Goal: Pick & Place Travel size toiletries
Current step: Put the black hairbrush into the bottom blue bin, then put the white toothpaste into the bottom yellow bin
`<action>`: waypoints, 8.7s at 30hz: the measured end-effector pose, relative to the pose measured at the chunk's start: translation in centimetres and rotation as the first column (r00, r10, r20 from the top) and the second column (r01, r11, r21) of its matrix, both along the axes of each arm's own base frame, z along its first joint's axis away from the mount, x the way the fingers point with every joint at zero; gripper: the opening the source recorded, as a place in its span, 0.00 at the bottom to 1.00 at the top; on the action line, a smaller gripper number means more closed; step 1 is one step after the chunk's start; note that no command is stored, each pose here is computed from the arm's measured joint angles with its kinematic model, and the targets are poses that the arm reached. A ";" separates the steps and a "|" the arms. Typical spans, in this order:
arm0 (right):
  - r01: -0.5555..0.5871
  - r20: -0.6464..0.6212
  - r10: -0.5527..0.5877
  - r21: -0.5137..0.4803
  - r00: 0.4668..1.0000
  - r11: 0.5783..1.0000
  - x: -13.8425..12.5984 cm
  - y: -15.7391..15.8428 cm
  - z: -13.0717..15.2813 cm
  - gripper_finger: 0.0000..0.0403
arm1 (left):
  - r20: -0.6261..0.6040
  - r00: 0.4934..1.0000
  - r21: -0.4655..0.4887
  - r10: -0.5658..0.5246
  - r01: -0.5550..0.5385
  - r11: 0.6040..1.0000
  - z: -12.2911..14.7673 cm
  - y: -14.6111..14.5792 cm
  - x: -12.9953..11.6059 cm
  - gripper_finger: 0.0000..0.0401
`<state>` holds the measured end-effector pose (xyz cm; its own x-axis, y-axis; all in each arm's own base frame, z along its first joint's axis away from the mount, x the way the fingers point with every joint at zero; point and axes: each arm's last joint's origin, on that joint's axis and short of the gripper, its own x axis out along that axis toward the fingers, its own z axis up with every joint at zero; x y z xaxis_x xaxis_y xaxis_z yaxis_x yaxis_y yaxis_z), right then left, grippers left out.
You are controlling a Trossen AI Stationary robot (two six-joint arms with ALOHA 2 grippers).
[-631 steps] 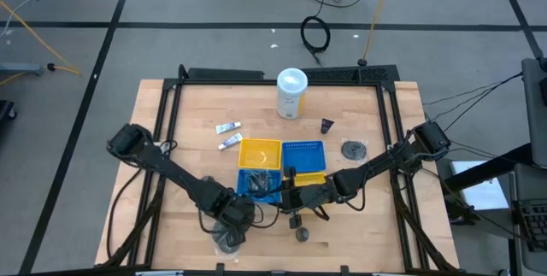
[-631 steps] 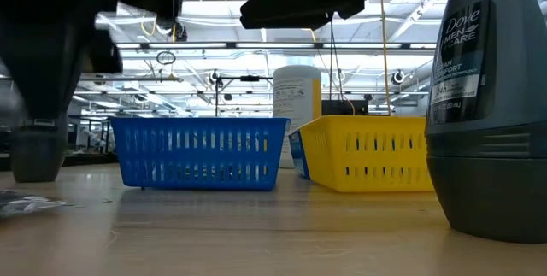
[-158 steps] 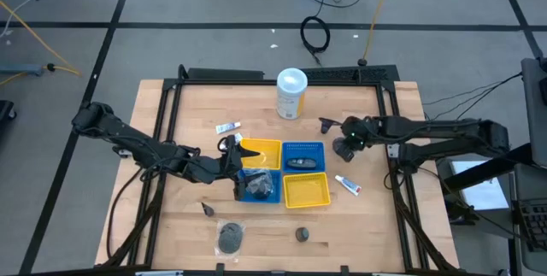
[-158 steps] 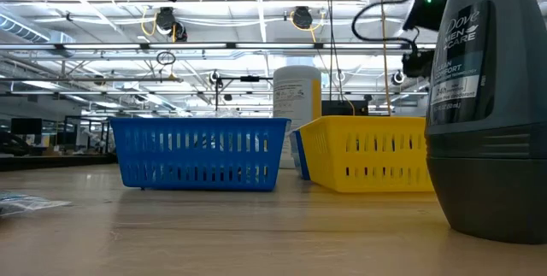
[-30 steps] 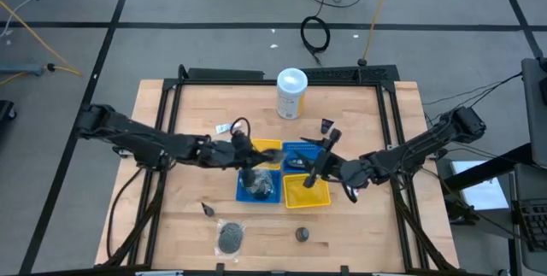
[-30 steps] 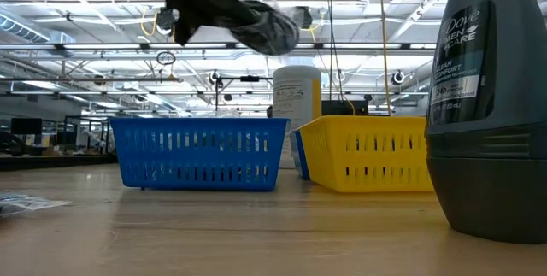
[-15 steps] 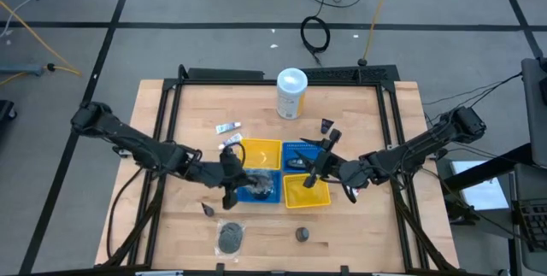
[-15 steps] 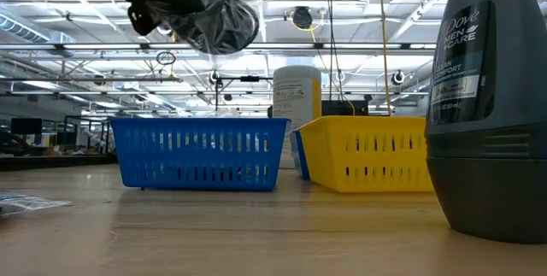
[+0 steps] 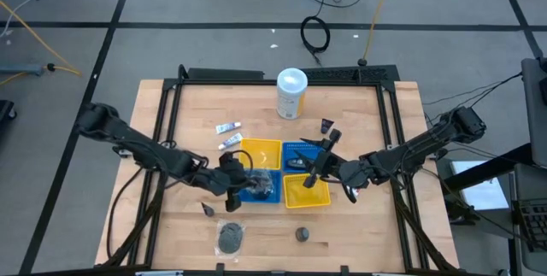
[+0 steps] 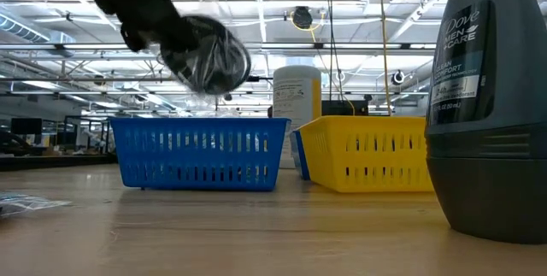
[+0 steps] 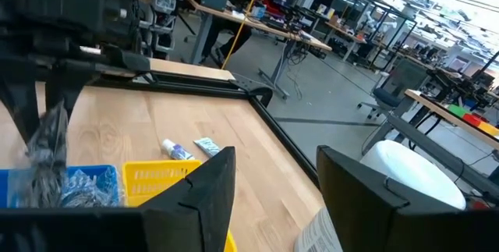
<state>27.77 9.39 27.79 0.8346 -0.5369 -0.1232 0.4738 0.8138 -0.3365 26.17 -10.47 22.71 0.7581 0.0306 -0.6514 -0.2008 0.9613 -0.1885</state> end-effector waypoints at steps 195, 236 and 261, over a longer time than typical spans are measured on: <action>0.450 -0.633 0.106 0.648 0.767 0.614 -7.4 -2.4 -9.0 0.14 | -0.037 0.997 0.131 0.073 -0.067 0.989 -1.5 2.7 1.7 0.20; -0.093 -0.246 0.358 0.695 0.901 0.713 0.3 0.6 -7.8 0.14 | -0.025 0.997 0.132 0.070 -0.066 0.989 -1.4 2.7 1.8 0.20; -0.111 -0.253 0.371 0.677 0.894 0.727 0.3 0.6 -7.8 0.29 | -0.023 0.997 0.133 0.069 -0.066 0.989 -1.4 2.7 1.8 0.20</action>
<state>28.11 9.98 20.00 0.7516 -0.0097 -0.6596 0.1869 0.9621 0.1988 27.98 -7.79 21.33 0.7333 0.1682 -0.6588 -0.2694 0.9615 -0.0544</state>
